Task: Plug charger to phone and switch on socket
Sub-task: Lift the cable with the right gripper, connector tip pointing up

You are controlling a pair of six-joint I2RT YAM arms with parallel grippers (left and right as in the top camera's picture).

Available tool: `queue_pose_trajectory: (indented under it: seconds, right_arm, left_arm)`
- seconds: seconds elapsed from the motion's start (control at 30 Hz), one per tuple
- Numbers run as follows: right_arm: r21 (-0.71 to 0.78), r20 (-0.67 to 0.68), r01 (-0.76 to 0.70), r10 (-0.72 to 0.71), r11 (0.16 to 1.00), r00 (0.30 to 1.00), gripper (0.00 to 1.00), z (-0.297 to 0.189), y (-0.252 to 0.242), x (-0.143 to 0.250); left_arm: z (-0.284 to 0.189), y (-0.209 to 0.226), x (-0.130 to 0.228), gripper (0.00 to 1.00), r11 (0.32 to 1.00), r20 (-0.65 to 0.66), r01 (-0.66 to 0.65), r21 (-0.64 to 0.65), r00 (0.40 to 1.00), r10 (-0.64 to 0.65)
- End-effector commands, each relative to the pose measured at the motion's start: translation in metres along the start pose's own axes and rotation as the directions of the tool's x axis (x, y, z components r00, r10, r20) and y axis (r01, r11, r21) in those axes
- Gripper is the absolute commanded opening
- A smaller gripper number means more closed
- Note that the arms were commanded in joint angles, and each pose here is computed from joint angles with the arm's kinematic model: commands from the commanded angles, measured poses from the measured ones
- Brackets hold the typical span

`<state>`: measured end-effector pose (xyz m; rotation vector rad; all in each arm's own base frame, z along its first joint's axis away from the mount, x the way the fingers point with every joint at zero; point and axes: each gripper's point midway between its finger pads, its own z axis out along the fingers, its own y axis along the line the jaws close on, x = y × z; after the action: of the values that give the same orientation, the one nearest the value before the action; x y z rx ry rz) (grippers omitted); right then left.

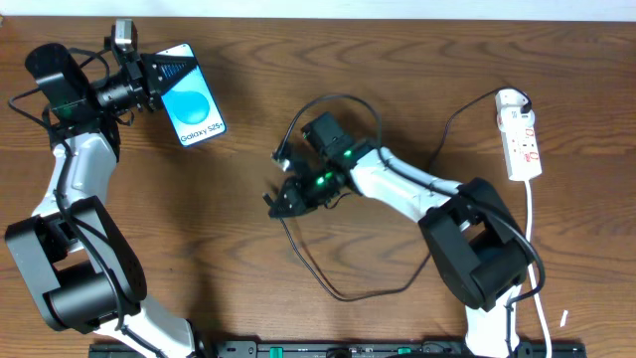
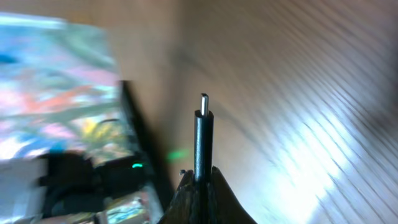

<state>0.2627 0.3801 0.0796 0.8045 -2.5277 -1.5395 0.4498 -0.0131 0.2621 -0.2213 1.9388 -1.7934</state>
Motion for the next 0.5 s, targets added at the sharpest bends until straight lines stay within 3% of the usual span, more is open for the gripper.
queue_pose_trajectory:
  seconds: [0.0, 0.47]
  right_arm:
    - [-0.254, -0.001, 0.116, -0.12, 0.96, 0.993, 0.03, -0.015, 0.044, 0.0]
    - [-0.348, 0.078, 0.233, -0.22, 0.908, 0.972, 0.02, -0.024, 0.069, -0.021]
  left_arm:
    - [-0.003, -0.012, 0.0, 0.07, 1.0, -0.001, -0.004, 0.006, 1.0, 0.004]
    - [-0.003, -0.012, 0.0, 0.07, 1.0, 0.0, 0.024, 0.006, 1.0, -0.024]
